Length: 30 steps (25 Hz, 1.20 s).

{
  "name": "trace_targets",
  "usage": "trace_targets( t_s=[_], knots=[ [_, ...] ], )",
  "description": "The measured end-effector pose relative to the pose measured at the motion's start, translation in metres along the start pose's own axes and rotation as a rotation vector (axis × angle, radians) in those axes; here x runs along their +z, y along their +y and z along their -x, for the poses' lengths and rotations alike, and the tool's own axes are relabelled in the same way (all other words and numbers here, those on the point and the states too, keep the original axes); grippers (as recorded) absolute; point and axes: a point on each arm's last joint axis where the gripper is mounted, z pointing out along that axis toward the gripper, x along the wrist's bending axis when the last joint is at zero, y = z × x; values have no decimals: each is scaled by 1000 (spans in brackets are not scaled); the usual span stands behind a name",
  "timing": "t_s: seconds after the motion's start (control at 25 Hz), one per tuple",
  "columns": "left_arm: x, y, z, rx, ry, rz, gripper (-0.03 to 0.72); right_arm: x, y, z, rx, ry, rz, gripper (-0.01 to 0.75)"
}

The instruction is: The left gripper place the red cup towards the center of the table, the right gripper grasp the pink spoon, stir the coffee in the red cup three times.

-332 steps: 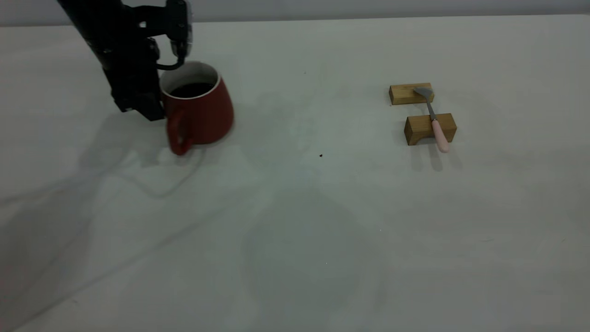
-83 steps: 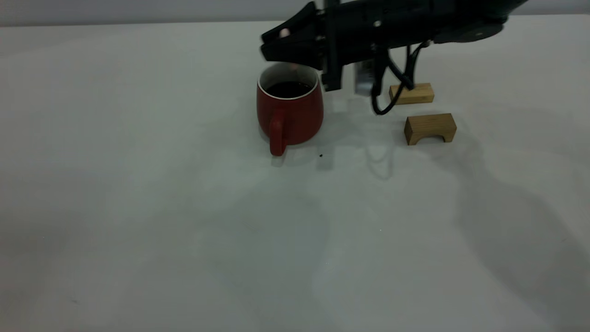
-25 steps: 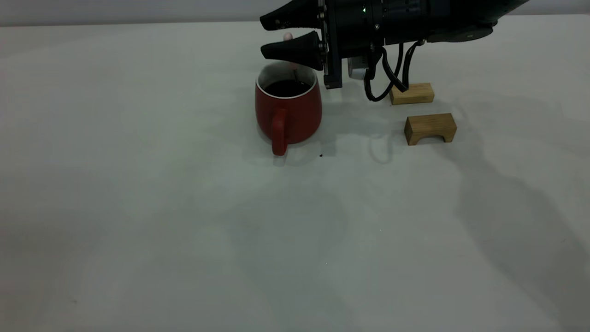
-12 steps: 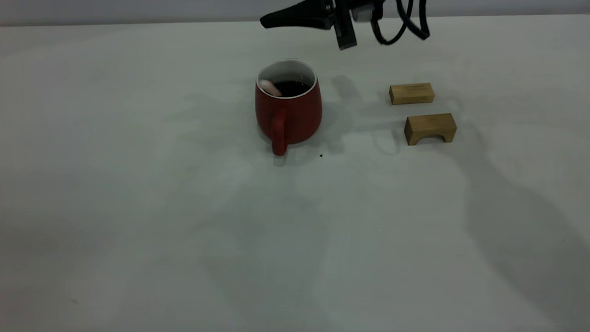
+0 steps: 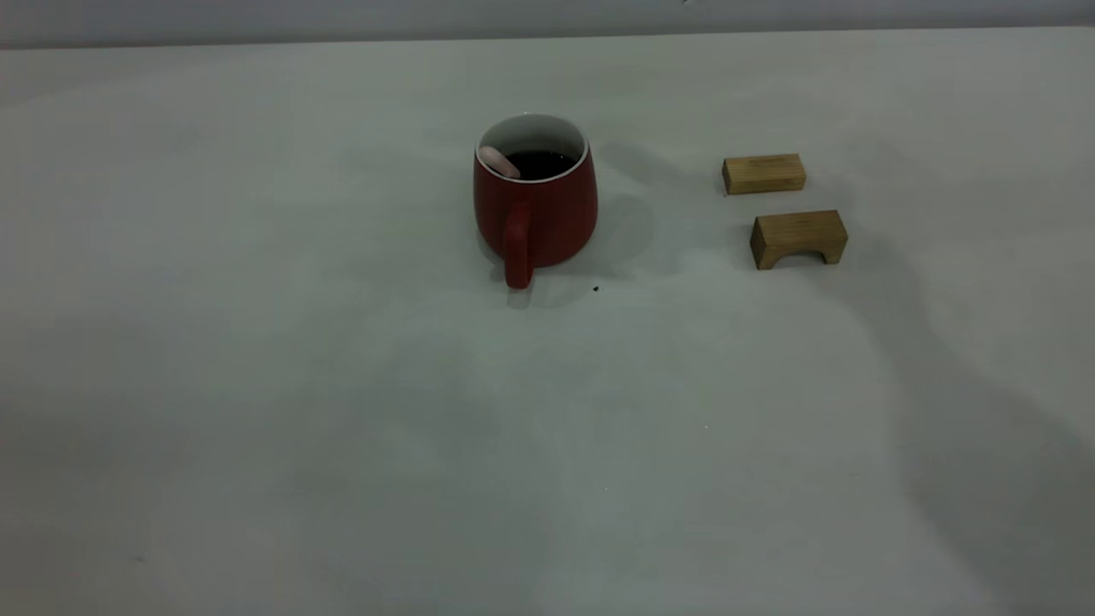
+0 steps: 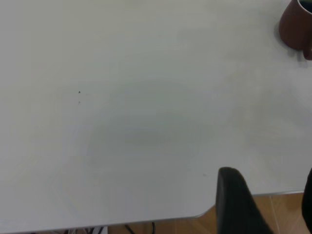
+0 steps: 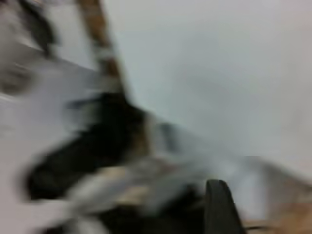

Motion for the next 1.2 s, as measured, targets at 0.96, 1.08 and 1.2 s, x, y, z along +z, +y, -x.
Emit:
trace_targets(
  t_s=[0.96, 1.08, 1.2],
  knots=[
    [0, 0, 0, 0, 0, 0, 407, -230, -217, -127, -728, -639, 500, 487],
    [0, 0, 0, 0, 0, 0, 407, -228, -241, -109, -691, -654, 483, 487],
    [0, 0, 0, 0, 0, 0, 407, -221, -262, -85, -648, -685, 453, 487]
  ],
)
